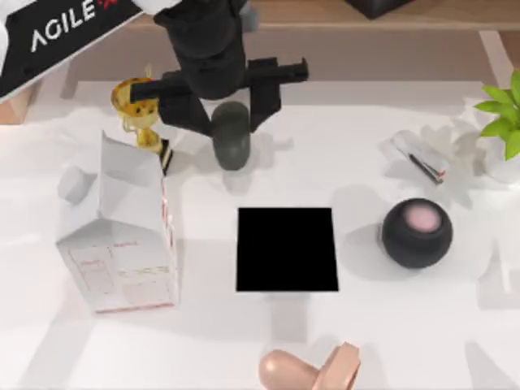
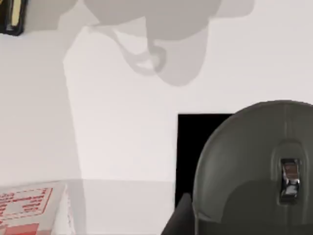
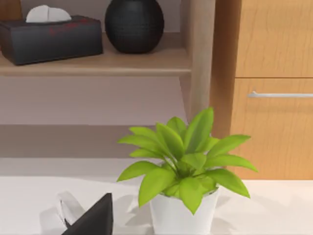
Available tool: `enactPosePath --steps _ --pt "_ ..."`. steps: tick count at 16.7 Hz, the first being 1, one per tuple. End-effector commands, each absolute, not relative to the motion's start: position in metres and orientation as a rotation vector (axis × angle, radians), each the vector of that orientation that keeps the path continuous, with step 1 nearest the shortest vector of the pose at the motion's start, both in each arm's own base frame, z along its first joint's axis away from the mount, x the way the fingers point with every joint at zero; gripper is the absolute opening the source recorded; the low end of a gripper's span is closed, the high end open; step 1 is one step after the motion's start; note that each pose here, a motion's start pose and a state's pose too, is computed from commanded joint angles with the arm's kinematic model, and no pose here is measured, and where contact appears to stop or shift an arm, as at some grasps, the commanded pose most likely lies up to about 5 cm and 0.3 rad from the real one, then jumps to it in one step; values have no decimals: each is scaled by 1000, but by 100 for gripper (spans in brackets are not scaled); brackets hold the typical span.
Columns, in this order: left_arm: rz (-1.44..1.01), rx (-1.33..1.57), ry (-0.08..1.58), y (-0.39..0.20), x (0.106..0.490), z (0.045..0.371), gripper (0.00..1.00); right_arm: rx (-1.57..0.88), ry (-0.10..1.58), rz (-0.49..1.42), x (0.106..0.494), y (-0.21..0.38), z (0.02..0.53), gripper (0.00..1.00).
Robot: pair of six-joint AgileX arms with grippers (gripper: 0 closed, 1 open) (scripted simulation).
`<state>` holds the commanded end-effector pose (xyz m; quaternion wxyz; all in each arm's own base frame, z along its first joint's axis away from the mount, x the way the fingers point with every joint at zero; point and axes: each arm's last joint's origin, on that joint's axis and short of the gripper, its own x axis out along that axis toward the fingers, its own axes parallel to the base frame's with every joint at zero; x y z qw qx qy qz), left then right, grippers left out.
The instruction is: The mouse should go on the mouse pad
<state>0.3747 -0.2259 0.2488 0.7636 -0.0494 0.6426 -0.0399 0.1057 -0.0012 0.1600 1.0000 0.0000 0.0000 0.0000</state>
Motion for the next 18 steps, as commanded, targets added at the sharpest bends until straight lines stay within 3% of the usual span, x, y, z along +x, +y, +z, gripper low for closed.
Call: enactPosePath --steps 5,18 --pt "-30 2 1534 -298 346 190 0 0 0 0 106 -1 160 100" --pt "-24 12 1539 -303 344 175 0 0 0 0 106 -1 160 100"
